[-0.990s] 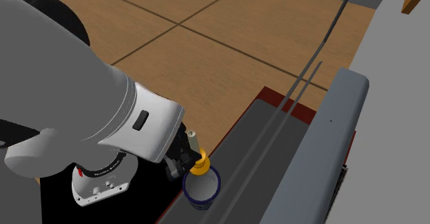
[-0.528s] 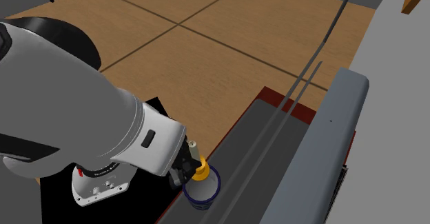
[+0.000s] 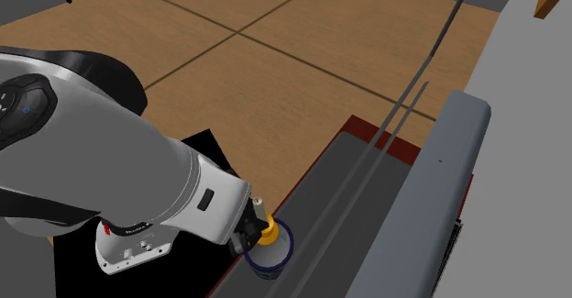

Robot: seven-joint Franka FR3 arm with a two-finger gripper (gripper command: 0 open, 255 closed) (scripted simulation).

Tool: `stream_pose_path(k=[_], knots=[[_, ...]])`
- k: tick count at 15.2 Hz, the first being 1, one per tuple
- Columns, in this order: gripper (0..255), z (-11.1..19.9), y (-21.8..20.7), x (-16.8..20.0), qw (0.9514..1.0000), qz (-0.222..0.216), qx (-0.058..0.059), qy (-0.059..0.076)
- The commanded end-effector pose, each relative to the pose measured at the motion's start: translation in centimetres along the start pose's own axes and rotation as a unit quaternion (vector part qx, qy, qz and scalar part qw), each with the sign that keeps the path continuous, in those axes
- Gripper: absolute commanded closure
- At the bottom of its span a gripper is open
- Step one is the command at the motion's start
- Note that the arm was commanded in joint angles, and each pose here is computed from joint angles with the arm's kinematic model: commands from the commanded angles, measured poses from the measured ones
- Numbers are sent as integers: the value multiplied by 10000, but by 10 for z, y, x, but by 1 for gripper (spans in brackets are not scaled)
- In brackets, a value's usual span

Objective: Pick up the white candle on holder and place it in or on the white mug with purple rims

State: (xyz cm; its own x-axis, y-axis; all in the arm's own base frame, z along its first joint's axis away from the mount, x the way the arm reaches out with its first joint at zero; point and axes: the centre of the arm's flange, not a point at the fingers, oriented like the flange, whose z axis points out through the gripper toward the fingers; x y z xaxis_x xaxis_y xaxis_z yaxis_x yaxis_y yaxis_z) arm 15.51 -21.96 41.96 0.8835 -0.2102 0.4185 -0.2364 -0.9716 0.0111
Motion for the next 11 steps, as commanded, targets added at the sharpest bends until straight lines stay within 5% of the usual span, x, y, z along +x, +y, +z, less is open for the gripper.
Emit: stream_pose_path(k=[1,5,6,11], knots=[[255,1,0,0,10000,0,-1,1],[255,1,0,0,10000,0,-1,1],[0,1,0,0,10000,0,-1,1],[0,1,0,0,10000,0,-1,1]])
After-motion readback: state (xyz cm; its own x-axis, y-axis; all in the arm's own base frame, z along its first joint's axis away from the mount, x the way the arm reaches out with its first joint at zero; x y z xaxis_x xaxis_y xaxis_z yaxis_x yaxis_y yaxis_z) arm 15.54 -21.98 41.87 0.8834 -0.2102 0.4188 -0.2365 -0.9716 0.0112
